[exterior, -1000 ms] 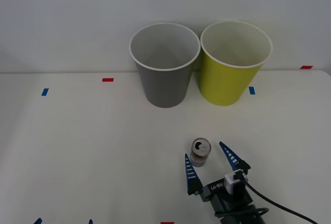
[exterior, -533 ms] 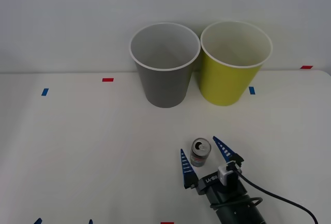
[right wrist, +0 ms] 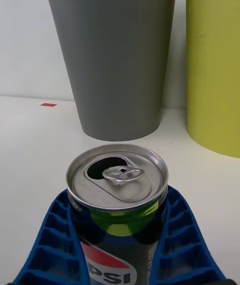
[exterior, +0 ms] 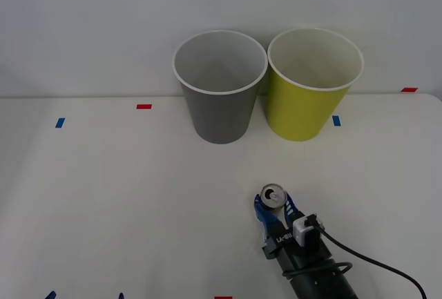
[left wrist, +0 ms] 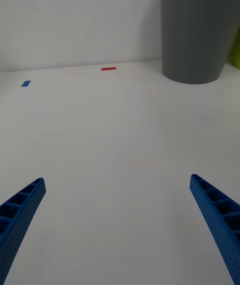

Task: Put cans in the gray bin and PET bottles in the light green bin.

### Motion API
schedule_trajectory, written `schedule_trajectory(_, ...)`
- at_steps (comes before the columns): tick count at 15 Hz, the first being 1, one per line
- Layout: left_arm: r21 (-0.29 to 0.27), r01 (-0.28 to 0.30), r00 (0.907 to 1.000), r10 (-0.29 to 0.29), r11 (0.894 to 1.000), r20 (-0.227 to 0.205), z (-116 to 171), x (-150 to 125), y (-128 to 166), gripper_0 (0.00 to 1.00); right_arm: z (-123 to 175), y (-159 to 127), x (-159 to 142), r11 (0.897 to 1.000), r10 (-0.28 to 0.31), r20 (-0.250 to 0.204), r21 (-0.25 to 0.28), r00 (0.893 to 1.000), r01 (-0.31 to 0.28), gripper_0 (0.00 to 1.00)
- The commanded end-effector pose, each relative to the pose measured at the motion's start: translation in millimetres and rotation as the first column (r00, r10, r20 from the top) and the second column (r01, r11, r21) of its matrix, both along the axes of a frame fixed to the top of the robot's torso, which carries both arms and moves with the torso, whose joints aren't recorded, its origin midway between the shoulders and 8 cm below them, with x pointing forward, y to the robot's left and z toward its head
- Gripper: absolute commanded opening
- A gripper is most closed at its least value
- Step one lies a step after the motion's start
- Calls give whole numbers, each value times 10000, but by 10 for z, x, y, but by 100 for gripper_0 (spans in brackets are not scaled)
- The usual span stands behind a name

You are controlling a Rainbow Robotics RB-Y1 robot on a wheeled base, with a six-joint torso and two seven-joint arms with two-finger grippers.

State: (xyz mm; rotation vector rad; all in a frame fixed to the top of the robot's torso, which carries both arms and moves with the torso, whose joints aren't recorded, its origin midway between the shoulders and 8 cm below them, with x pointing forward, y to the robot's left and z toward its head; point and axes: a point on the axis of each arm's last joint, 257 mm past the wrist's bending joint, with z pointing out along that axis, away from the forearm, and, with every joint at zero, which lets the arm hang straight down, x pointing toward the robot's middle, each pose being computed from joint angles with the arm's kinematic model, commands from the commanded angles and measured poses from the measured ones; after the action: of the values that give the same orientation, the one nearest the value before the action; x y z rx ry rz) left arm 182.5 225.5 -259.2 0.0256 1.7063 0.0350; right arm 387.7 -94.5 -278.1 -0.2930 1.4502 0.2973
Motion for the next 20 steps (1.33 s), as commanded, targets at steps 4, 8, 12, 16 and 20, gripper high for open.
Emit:
schedule_trajectory(4,0,0,10000,0,10000,0,0,0,0,100,102,30,-3,10000,72,-400,-7,9992,-72,0)
schedule_trajectory(8,0,0,10000,0,10000,0,0,0,0,100,565,42,-68,9991,224,-1347,-318,9906,-269,0)
schedule_trajectory(12,0,0,10000,0,10000,0,0,0,0,100,1071,105,-107,9981,293,-2236,-467,9743,-407,0)
schedule_trajectory(16,0,0,10000,0,10000,0,0,0,0,100,1482,176,-115,9974,408,-2507,-474,9672,-543,0)
schedule_trajectory(20,0,0,10000,0,10000,0,0,0,0,100,2062,267,-68,9961,837,-2080,-106,9745,-878,0)
